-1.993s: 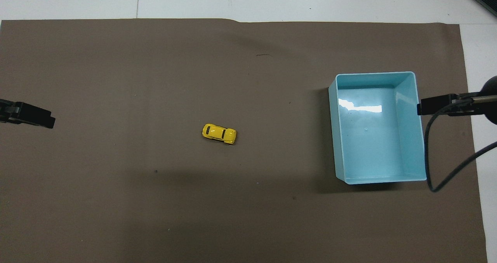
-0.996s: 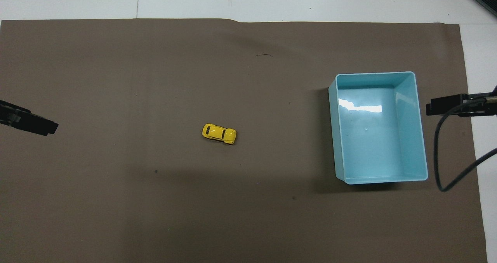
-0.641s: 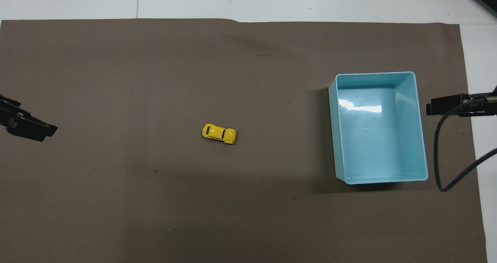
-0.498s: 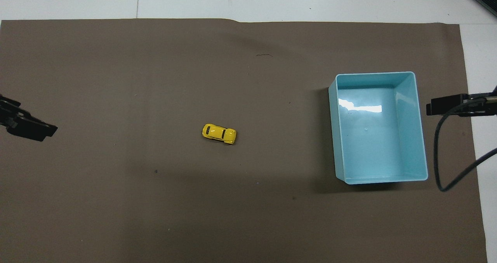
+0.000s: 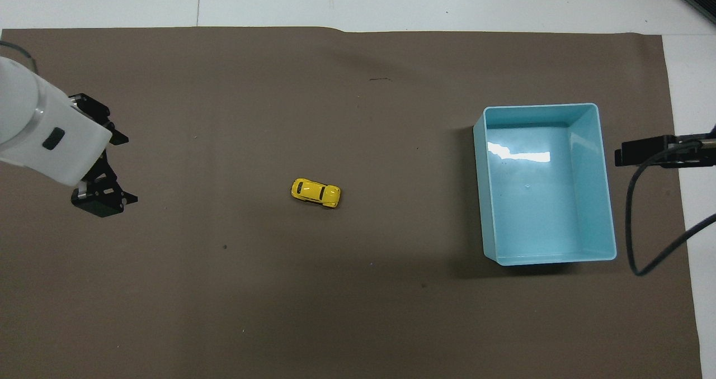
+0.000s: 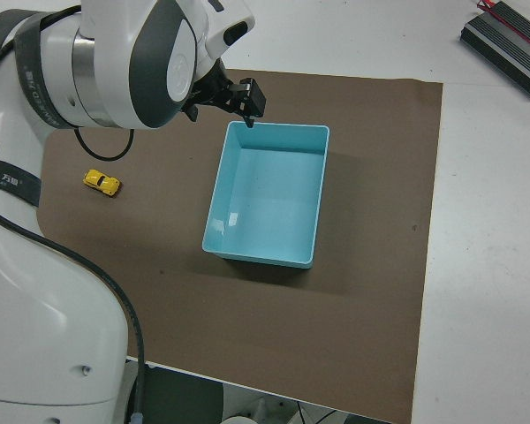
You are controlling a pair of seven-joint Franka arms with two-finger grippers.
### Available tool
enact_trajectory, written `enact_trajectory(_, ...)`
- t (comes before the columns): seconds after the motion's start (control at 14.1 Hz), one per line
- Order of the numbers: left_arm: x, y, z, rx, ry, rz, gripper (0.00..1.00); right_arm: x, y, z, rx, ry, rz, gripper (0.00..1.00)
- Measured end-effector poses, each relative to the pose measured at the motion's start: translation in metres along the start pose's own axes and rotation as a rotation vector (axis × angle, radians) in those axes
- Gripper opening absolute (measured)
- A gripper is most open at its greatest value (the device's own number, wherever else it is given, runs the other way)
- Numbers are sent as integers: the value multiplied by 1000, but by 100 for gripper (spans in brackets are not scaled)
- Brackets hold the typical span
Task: Wind up and store yellow beetle car
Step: 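Reach the left gripper over to the yellow beetle car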
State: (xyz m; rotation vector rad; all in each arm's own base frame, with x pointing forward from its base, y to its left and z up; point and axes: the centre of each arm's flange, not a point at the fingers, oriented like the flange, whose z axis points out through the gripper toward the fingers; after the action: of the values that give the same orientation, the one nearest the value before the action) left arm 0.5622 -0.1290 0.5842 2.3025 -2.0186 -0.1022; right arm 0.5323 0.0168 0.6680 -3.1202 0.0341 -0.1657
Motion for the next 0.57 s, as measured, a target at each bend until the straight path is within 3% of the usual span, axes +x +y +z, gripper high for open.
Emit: enact_trajectory(0.57,67,-28,82,31,58,274,100,0,0,0,0,0,0,100)
